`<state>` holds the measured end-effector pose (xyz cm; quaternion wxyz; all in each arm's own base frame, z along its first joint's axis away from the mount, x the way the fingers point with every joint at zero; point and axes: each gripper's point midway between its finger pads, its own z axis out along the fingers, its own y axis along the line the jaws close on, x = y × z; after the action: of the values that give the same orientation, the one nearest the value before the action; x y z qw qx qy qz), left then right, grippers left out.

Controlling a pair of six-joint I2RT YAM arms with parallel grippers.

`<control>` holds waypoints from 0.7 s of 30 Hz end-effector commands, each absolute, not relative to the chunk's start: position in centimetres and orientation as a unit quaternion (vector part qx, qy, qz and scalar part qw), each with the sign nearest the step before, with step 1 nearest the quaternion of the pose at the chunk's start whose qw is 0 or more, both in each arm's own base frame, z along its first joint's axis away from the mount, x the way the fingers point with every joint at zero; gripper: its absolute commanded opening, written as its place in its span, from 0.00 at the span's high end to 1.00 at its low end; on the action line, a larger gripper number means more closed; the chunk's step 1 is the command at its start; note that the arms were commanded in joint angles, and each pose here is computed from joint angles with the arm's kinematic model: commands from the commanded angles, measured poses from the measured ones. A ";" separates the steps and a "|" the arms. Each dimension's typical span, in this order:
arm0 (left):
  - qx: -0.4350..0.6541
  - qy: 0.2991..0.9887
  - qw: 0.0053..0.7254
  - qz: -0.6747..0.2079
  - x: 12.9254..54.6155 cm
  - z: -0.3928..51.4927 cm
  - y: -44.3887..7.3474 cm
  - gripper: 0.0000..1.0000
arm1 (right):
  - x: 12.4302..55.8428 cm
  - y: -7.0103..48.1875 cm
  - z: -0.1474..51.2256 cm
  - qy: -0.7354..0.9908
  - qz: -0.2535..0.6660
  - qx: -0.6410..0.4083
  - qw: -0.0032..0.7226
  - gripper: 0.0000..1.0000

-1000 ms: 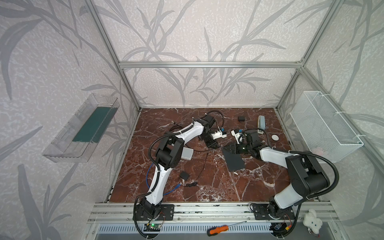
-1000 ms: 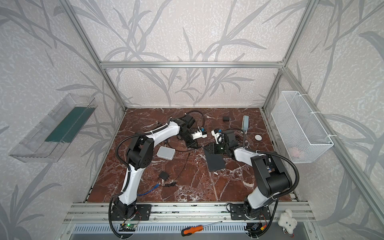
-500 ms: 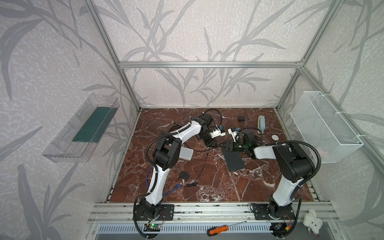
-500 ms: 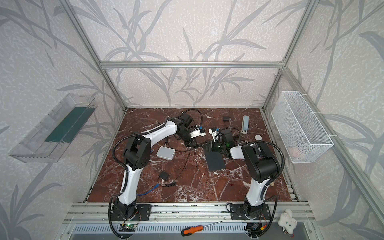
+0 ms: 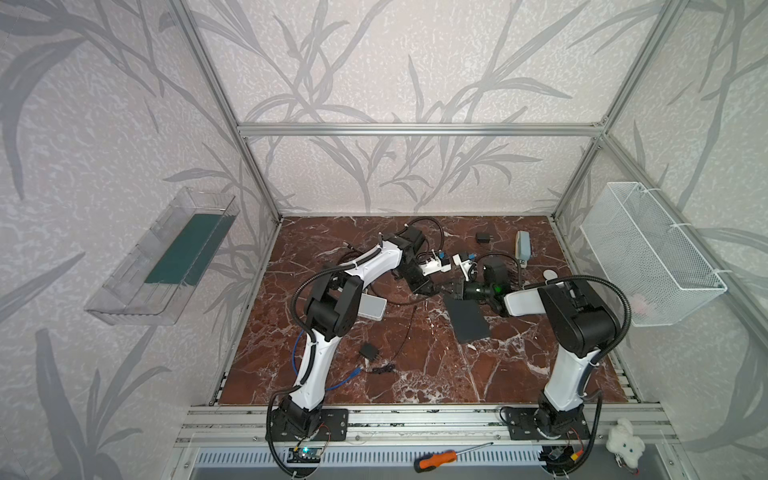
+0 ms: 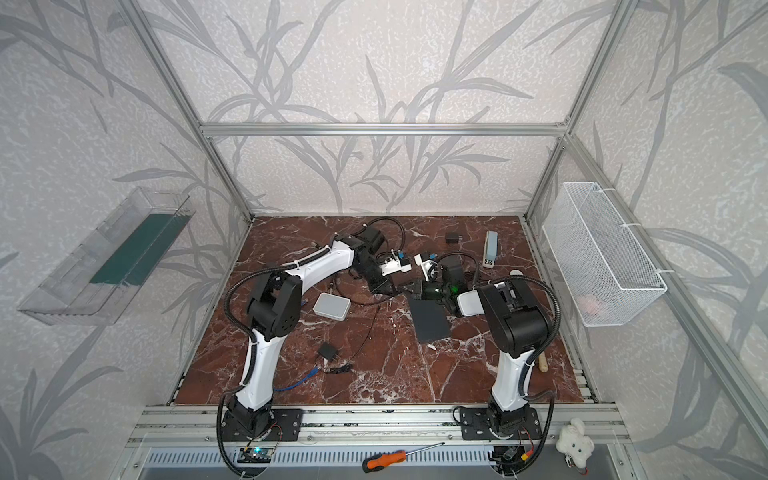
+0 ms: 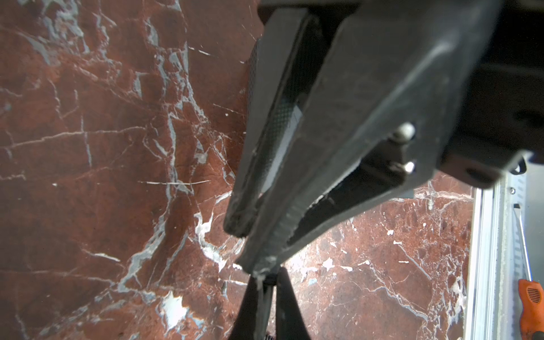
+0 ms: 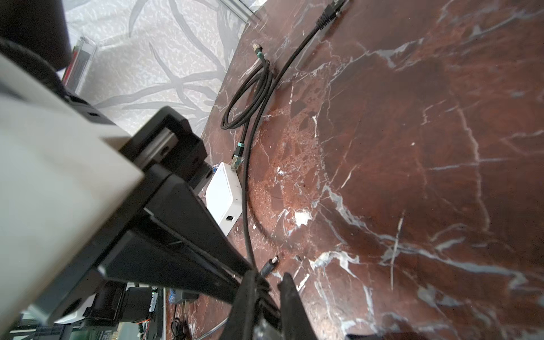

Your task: Insert the plug into the switch port

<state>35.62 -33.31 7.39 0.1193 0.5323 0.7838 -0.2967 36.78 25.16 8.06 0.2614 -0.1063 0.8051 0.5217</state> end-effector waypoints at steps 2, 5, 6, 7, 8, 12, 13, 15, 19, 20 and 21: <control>0.526 0.787 0.143 -0.290 36.4 8.7 -33.0 0.85 | 36.6 25.1 8.6 0.805 0.532 -0.084 0.249 0.95; 0.515 0.795 0.159 -0.280 37.1 8.7 -32.9 0.74 | 36.3 24.8 8.4 0.818 0.530 -0.037 0.218 0.97; 0.508 0.798 0.162 -0.279 37.1 8.6 -33.0 0.69 | 36.3 24.4 8.0 0.830 0.519 -0.016 0.205 0.97; 0.503 0.799 0.171 -0.281 37.2 8.8 -33.1 0.63 | 36.3 24.1 7.6 0.842 0.505 0.003 0.188 0.97; 0.500 0.798 0.179 -0.284 37.1 8.9 -33.3 0.59 | 36.3 24.0 7.4 0.850 0.497 0.013 0.174 0.97; 0.494 0.799 0.204 -0.277 37.0 8.4 -34.0 0.54 | 36.5 24.0 7.3 0.863 0.485 0.052 0.130 0.97; 0.498 0.796 0.207 -0.275 36.9 8.2 -34.3 0.53 | 36.5 24.1 7.4 0.864 0.484 0.061 0.120 0.97; 0.511 0.791 0.218 -0.257 36.9 7.6 -34.8 0.52 | 36.7 23.9 7.4 0.868 0.479 0.077 0.108 0.97; 0.510 0.789 0.253 -0.232 37.6 7.3 -35.8 0.52 | 36.6 23.9 7.5 0.877 0.465 0.092 0.077 0.98; 0.507 0.788 0.264 -0.229 37.7 7.4 -36.0 0.52 | 36.6 24.0 7.6 0.878 0.465 0.093 0.070 0.98; 0.506 0.784 0.277 -0.230 37.9 7.5 -36.3 0.53 | 36.6 24.1 7.7 0.878 0.465 0.093 0.063 0.99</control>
<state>36.25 -35.24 4.94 0.2072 0.5101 0.7981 -0.2447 37.35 24.30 7.66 0.1024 0.0714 0.8697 0.4776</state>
